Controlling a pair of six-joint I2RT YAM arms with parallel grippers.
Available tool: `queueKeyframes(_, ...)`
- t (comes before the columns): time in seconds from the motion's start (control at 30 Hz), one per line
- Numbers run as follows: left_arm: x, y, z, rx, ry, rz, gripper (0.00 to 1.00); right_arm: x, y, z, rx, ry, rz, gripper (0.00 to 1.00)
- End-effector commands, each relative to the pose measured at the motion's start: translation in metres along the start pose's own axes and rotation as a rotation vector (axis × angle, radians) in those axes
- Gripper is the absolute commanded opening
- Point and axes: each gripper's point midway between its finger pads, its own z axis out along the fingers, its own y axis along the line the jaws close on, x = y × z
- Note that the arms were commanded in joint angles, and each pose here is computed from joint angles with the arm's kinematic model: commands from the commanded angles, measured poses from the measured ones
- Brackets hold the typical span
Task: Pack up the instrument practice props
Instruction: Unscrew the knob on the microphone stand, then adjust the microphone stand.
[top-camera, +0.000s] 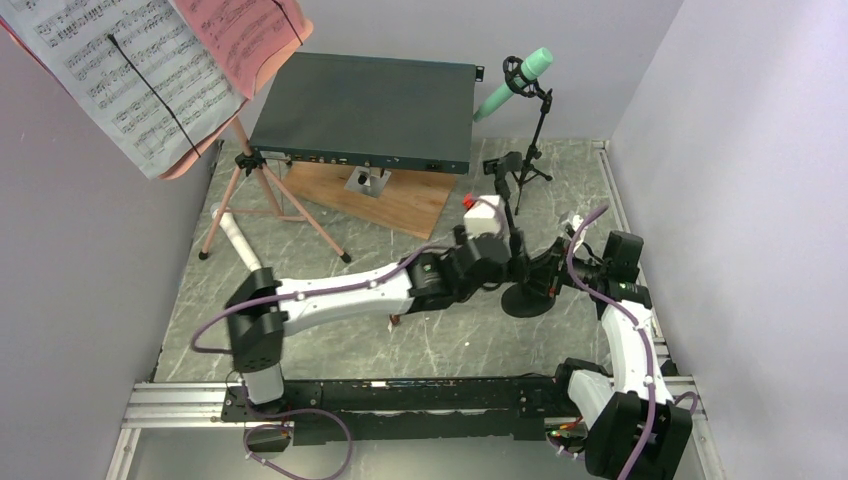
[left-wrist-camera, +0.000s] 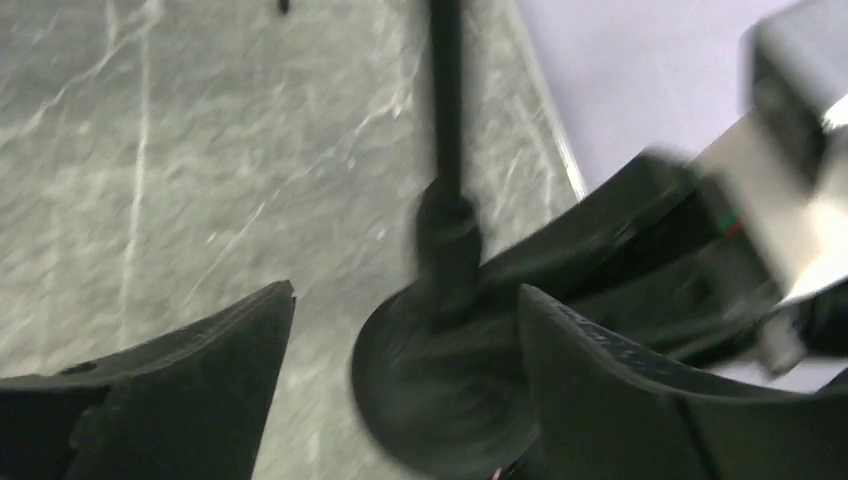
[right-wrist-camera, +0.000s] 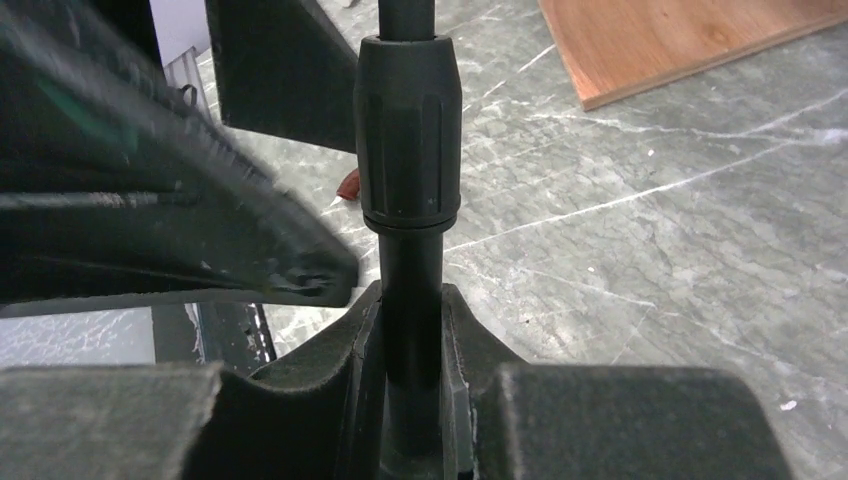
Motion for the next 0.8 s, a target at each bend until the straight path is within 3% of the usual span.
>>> queueKeyframes(0.0,-0.018,-0.003,-0.049,0.204,-0.079,0.118,0.98,-0.024,0.021,-0.002,-0.124,-0.063,-0.137,0.00)
queueKeyframes(0.17,-0.011,-0.012,-0.098,0.595,-0.122,0.192,0.99,-0.028,0.050,-0.005,-0.260,-0.133,-0.200,0.00)
queueKeyframes(0.3,-0.001,-0.014,-0.127,0.791,-0.153,0.222,1.00,-0.026,0.061,-0.006,-0.264,-0.169,-0.302,0.00)
queueKeyframes(0.53,0.002,-0.022,-0.136,0.877,-0.187,0.335,0.95,-0.037,0.082,-0.010,-0.263,-0.193,-0.420,0.00)
queueKeyframes(0.77,-0.029,-0.037,-0.152,0.911,-0.319,0.442,0.93,-0.115,0.112,-0.022,-0.258,-0.210,-0.556,0.00)
